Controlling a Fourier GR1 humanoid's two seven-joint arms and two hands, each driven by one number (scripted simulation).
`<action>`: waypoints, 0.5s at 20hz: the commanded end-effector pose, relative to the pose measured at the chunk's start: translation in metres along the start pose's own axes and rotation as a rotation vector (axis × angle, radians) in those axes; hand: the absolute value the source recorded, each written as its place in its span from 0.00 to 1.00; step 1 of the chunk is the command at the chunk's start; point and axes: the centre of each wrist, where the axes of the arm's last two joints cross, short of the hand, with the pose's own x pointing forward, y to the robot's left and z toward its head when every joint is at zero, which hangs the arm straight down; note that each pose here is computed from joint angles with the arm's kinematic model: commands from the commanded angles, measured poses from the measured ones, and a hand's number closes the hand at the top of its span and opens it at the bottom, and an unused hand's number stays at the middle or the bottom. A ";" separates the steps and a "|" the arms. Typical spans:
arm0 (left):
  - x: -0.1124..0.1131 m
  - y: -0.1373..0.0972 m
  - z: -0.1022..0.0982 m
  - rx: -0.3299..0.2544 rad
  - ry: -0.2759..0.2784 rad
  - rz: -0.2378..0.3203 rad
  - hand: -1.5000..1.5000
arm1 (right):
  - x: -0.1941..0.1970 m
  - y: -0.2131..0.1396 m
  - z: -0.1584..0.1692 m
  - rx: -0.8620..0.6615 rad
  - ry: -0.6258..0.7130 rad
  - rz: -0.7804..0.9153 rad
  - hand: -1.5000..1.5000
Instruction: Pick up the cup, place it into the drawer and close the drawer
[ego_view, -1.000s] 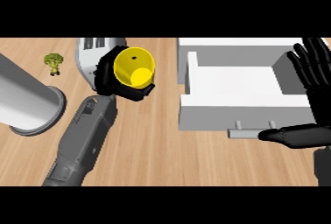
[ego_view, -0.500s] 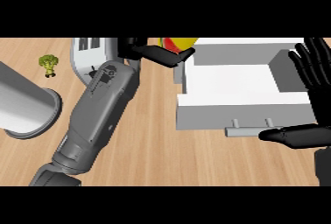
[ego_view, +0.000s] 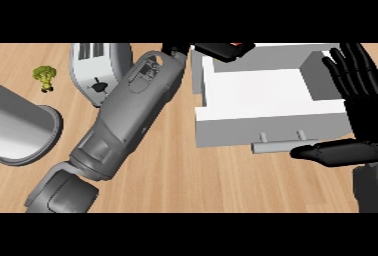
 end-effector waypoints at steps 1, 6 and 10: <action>-0.018 -0.002 0.002 0.017 0.075 -0.077 1.00 | 0.003 0.004 -0.011 0.023 -0.009 -0.019 0.00; -0.031 -0.006 0.010 -0.098 0.179 -0.136 1.00 | 0.002 0.015 -0.021 0.076 -0.035 -0.014 0.00; -0.030 -0.009 0.008 -0.139 0.234 -0.170 1.00 | 0.012 0.016 -0.020 0.105 -0.044 -0.025 0.00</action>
